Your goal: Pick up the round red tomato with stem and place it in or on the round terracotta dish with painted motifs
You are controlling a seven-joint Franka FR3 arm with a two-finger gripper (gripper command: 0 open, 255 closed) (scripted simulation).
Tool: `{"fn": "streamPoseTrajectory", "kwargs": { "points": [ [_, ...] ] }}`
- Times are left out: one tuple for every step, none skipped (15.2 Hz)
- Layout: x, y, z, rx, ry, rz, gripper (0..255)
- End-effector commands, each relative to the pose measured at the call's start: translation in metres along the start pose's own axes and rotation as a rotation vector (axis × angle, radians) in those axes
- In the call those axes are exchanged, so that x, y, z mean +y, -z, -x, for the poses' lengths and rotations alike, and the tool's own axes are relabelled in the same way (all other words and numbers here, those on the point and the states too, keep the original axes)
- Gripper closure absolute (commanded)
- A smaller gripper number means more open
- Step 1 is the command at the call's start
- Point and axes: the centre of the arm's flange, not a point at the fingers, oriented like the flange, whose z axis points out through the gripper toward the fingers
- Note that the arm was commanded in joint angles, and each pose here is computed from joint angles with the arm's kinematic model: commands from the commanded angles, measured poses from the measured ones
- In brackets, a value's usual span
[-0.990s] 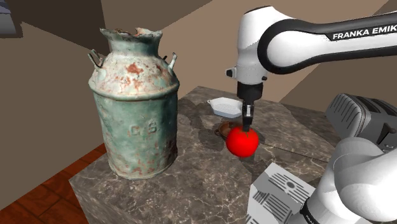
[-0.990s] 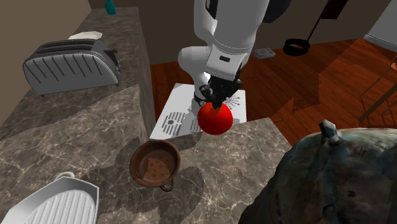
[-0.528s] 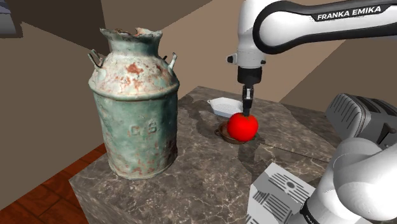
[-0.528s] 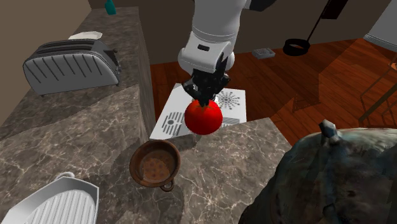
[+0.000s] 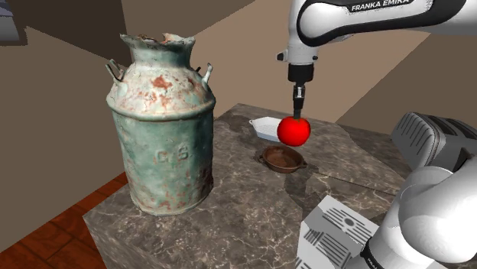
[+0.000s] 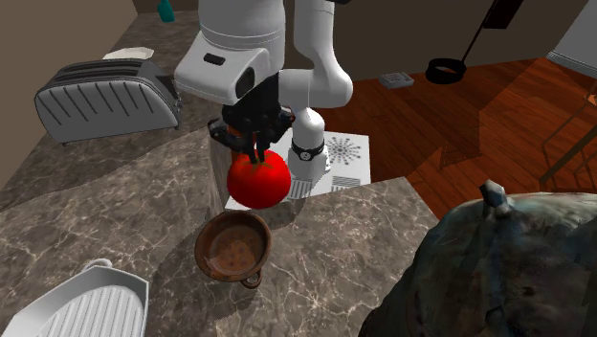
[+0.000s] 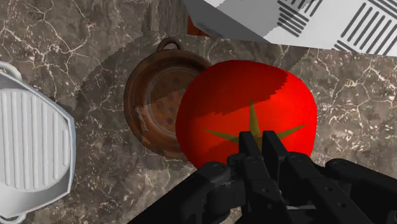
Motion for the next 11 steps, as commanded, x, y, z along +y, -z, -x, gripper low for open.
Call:
{"fn": "streamPoseTrajectory", "kwargs": {
  "points": [
    [0.028,0.008,-0.003,0.000,0.000,0.001,255],
    [0.041,0.012,-0.003,0.000,0.000,0.001,255],
    [0.054,0.016,-0.003,0.000,0.000,0.001,255],
    [0.066,0.019,-0.003,0.000,0.000,0.001,255],
    [0.079,0.023,-0.004,0.000,0.000,0.001,255],
    [0.088,0.026,-0.004,0.000,0.000,0.001,255],
    [0.088,0.020,-0.005,0.000,0.000,0.001,255],
    [0.088,0.015,-0.005,0.000,0.000,0.001,255],
    [0.088,0.010,-0.006,0.000,0.000,0.001,255],
    [0.088,0.005,-0.007,0.000,0.000,0.001,255],
    [0.088,-0.001,-0.008,0.000,0.000,0.001,255]
  ]
}}
